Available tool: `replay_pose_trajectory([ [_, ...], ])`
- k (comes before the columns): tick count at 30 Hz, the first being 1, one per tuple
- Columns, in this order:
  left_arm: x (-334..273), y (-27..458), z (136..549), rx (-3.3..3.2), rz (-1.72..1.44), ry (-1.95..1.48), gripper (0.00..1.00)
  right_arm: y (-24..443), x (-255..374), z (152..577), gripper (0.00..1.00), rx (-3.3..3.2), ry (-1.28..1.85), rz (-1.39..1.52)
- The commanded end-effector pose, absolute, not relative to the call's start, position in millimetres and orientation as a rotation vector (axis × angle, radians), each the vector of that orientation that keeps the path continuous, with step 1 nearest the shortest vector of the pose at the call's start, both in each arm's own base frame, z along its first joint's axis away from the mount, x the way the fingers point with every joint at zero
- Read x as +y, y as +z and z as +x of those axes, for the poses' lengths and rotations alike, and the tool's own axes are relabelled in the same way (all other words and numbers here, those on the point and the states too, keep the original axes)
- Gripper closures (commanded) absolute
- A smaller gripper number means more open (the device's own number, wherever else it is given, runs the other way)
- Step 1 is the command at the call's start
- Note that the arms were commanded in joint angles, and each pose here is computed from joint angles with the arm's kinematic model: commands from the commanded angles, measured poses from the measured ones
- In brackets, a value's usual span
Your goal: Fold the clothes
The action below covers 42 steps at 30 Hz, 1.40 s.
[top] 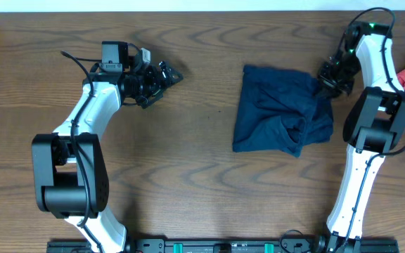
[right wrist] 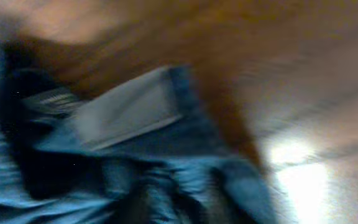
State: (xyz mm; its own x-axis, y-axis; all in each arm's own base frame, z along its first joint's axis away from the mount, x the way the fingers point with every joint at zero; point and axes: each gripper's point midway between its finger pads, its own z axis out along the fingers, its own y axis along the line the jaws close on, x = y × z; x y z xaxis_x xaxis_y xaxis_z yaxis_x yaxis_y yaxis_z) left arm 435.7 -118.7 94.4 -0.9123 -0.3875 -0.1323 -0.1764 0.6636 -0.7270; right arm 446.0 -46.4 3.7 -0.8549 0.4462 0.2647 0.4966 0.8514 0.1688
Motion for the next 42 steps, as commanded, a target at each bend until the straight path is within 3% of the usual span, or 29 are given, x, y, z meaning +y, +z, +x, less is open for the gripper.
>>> replay_pose_trajectory([
  [1, -120.9, 109.9, 439.5, 2.572, -0.391, -1.106, 0.02, 4.6, -49.0, 444.0, 0.01, -2.829, -0.349, -0.644],
  [6, -120.9, 109.9, 439.5, 2.572, -0.391, -1.106, 0.02, 37.4, -39.1, 454.6, 0.01, -2.939, -0.413, -0.509],
  [11, -120.9, 109.9, 439.5, 2.572, -0.39, -1.106, 0.02, 109.6, -24.9, 469.4, 0.01, -3.131, -0.511, -0.394],
  [19, -121.8, 109.8, 439.2, 2.571, -0.366, -1.101, 0.01, 177.0, 19.0, 450.8, 0.01, -3.177, -0.754, -0.175],
  [20, -122.5, 109.8, 439.0, 2.572, -0.356, -1.1, 0.01, 177.2, 24.6, 447.6, 0.12, -3.164, -0.757, -0.153],
  [22, -122.6, 109.9, 439.0, 2.571, -0.355, -1.1, 0.01, 174.3, 34.3, 442.1, 0.51, -3.135, -0.752, -0.125],
  [23, -122.6, 109.9, 439.0, 2.571, -0.355, -1.1, 0.01, 172.0, 38.6, 439.9, 0.6, -3.123, -0.745, -0.113],
  [24, -122.4, 109.9, 439.1, 2.571, -0.356, -1.099, 0.01, 169.2, 42.6, 437.1, 0.47, -3.113, -0.723, -0.098],
  [25, -122.4, 109.9, 439.1, 2.571, -0.356, -1.099, 0.01, 165.9, 45.3, 434.4, 0.27, -3.105, -0.695, -0.084],
  [26, -122.4, 109.7, 439.0, 2.572, -0.356, -1.099, 0.01, 163.3, 48.0, 432.4, 0.18, -3.098, -0.676, -0.071],
  [27, -122.6, 109.9, 439.0, 2.571, -0.355, -1.1, 0.01, 159.7, 50.7, 429.8, 0.18, -3.091, -0.645, -0.054],
  [30, -122.6, 109.7, 438.7, 2.573, -0.357, -1.1, 0.01, 149.9, 60.2, 423.1, 0.32, -3.063, -0.599, -0.015],
  [34, -122.4, 109.6, 438.7, 2.573, -0.357, -1.099, 0.01, 129.6, 67.5, 411.0, 0.38, -3.004, -0.556, 0.005],
  [38, -122.4, 109.6, 438.7, 2.573, -0.356, -1.099, 0.01, 104.1, 68.2, 397.1, 0.3, -2.933, -0.543, -0.019],
  [42, -122.4, 109.6, 438.7, 2.573, -0.353, -1.098, 0.01, 78.3, 69.1, 382.0, 0.41, -2.868, -0.536, -0.033],
])
